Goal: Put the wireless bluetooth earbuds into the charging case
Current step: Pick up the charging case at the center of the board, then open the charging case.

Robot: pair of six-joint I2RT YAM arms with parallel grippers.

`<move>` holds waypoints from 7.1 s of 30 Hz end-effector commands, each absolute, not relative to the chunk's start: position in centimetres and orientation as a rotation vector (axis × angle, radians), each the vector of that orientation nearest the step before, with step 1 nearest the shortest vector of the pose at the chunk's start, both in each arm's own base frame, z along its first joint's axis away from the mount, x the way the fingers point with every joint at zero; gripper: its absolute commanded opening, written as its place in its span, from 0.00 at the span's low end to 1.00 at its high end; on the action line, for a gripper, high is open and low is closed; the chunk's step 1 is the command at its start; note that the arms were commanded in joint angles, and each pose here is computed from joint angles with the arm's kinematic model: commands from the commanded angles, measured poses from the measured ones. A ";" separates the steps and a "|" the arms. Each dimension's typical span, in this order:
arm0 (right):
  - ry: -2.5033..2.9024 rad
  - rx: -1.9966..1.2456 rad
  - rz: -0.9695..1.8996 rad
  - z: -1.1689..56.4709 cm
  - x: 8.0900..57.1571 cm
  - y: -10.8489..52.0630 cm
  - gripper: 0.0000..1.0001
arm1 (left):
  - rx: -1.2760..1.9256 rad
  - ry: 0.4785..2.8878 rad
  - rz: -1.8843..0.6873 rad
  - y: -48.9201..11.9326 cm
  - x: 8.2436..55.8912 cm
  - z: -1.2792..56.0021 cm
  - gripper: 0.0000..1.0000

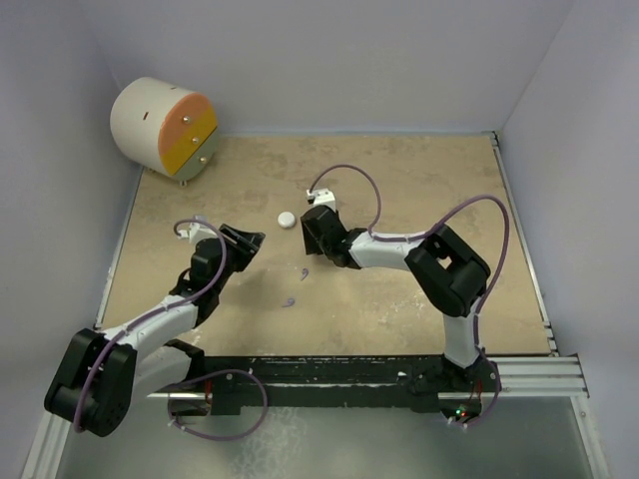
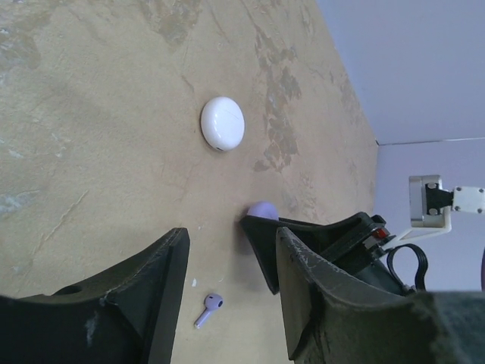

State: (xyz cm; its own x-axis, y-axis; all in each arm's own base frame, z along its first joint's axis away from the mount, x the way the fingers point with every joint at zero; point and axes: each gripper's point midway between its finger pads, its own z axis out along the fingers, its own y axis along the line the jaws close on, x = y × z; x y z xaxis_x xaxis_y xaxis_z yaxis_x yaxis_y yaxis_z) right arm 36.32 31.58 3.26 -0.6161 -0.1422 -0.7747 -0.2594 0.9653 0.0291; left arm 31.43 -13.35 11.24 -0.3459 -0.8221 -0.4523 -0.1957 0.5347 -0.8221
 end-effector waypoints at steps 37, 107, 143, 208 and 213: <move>2.041 -0.474 0.265 7.6 36.2 32.6 0.12 | -0.734 1.775 -0.986 -15.9 32.9 14.7 0.48; 1.492 -1.000 0.658 19.3 31.6 39.3 0.17 | -0.376 1.696 -1.481 -24.7 32.8 18.5 0.00; 1.559 -0.610 0.822 24.8 32.8 32.9 0.79 | -0.782 1.572 -1.430 -20.6 34.2 15.8 0.00; 1.614 -0.192 1.753 20.4 32.3 33.9 0.53 | -0.765 1.155 -1.618 -22.3 32.1 23.8 0.00; 1.615 -0.200 1.761 20.4 32.2 34.0 0.50 | -0.757 1.148 -1.625 -22.7 32.2 24.1 0.00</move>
